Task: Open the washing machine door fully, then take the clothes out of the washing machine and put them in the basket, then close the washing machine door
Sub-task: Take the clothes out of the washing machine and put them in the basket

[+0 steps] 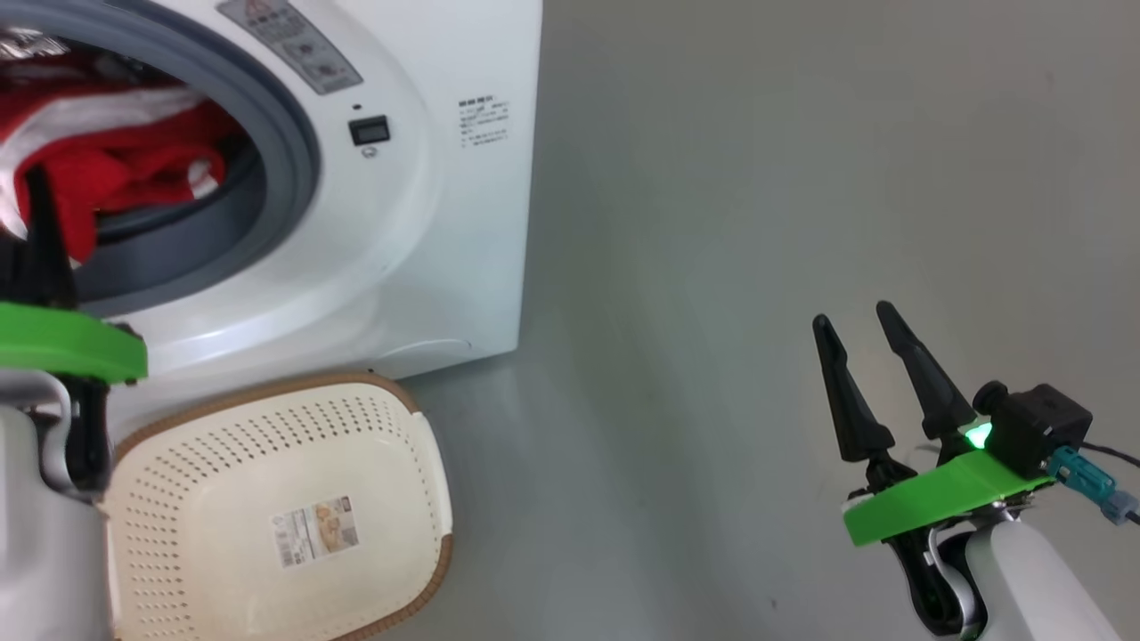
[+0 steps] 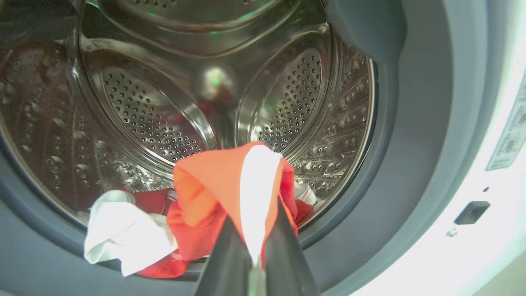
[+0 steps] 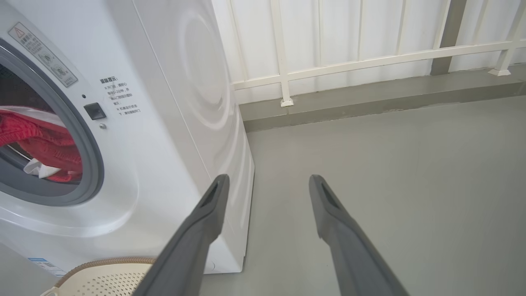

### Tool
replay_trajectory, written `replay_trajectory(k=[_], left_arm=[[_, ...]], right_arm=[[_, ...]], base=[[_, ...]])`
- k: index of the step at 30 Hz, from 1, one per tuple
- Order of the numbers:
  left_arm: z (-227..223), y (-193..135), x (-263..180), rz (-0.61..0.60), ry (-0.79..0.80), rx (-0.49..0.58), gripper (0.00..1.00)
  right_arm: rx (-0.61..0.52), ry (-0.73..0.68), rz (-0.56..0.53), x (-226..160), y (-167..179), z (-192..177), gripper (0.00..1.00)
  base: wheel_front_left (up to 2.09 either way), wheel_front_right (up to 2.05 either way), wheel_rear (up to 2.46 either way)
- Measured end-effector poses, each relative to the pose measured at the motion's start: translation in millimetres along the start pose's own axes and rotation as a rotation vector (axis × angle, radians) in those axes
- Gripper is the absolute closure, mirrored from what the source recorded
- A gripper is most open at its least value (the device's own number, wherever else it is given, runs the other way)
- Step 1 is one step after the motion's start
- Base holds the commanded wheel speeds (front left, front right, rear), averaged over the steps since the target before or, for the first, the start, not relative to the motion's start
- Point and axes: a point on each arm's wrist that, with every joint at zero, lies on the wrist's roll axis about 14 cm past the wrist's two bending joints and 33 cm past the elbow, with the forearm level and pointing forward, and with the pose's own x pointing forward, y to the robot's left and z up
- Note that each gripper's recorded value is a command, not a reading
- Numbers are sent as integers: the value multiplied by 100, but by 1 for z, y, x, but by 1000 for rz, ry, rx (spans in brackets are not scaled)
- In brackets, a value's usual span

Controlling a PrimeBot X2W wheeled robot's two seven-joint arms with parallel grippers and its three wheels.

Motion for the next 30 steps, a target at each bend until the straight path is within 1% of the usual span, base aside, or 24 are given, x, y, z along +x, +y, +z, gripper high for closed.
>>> replay_trajectory(k=[2,9,11,20,26,30], left_arm=[[9,2,-8,5,-27,13,100],[49,5,-32,28,-154,5,100],[60,2,-40,18,-188,26,100],[103,-8,-75,-7,-349,48,100],[110,-9,-92,-8,-383,56,100],[91,-4,-100,12,-334,50,100]], right_arm=[[3,-1,4,-3,1,0,0],[11,-13,14,-9,5,5,0],[12,-13,15,-11,5,4,0],[13,-12,43,-6,13,4,0],[15,-4,56,-2,17,0,0],[16,7,59,0,19,-4,0]], base=[[0,0,0],[0,0,0],[0,0,0],[0,0,0],[0,0,0],[0,0,0]])
